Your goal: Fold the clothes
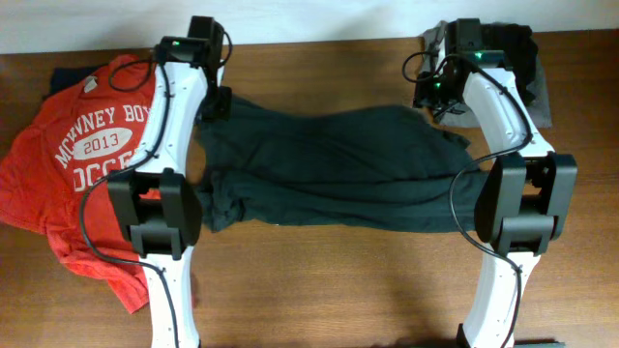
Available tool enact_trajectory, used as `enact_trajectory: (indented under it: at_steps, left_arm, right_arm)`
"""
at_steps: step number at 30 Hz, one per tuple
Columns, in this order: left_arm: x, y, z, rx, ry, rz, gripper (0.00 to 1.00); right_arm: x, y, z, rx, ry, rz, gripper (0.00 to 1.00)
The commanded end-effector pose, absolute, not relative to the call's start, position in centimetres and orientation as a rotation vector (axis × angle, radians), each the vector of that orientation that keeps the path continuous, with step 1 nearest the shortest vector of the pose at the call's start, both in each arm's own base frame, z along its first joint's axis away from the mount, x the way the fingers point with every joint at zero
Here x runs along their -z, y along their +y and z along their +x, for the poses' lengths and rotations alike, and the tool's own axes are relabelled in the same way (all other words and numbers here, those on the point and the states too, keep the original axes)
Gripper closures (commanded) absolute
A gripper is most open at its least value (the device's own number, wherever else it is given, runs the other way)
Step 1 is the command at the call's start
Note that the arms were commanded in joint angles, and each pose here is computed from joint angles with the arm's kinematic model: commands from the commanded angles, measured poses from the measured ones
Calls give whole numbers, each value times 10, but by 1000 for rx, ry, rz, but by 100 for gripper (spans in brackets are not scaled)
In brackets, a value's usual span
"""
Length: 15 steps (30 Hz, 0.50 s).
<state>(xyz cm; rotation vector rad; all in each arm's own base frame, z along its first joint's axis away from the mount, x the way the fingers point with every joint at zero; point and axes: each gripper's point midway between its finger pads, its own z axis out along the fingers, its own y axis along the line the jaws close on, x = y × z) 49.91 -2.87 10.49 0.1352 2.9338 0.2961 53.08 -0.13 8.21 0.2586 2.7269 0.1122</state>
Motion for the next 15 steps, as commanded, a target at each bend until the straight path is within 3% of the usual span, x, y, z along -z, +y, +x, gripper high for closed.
enact_trajectory:
  at_steps: [1,15]
  left_arm:
    - [-131,-18,502,-302,2879,77,99]
    - [-129,4,495,-320,2909,-24,99]
  right_arm:
    - [-67,-12,534,-74,2742,306,41]
    - [-20,-14,517,-61,2861,326,41]
